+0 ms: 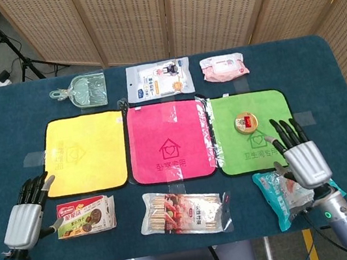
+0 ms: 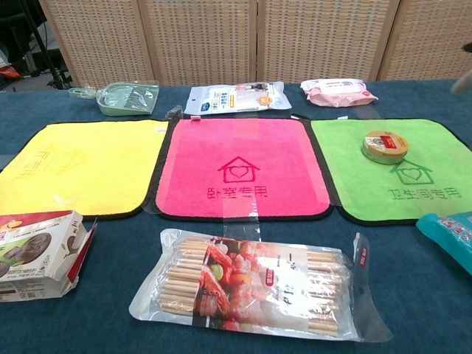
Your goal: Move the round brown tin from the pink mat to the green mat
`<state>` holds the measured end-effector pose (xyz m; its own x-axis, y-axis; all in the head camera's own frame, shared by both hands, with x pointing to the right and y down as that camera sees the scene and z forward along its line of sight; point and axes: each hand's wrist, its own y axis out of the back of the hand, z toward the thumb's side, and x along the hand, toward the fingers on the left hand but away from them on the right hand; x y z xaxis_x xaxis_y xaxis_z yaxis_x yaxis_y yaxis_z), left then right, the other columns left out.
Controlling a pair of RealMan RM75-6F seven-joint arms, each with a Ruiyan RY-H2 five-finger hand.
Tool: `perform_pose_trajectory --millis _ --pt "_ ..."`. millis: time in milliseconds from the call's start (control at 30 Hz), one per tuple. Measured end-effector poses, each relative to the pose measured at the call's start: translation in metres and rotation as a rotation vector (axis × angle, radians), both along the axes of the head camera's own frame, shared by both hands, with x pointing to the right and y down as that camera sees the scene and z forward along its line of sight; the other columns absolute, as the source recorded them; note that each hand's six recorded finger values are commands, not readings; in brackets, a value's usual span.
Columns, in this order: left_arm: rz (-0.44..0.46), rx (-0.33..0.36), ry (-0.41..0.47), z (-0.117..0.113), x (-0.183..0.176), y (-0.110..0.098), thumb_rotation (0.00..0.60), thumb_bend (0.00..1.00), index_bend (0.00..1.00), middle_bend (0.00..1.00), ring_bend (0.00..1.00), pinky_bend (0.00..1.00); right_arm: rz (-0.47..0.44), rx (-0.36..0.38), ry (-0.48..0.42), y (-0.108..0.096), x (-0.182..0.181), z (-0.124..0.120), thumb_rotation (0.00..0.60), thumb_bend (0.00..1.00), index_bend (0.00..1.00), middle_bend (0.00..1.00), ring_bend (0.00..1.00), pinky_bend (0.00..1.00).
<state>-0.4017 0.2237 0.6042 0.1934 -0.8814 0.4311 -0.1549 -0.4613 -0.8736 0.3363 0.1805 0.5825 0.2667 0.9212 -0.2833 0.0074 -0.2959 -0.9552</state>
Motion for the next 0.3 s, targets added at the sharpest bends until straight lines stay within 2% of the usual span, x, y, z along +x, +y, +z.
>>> perform_pose_trajectory --millis 133,300 --pt "0.002 -0.004 -0.008 0.001 0.000 0.001 0.600 0.17 0.02 0.00 0.00 0.00 0.035 0.025 -0.021 0.026 0.028 -0.010 0.600 0.34 0.24 0.00 0.00 0.02" --pt "0.012 -0.008 -0.027 0.004 -0.001 0.002 0.600 0.17 0.02 0.00 0.00 0.00 0.061 0.032 -0.032 0.043 0.044 -0.018 0.600 0.34 0.18 0.00 0.00 0.02"
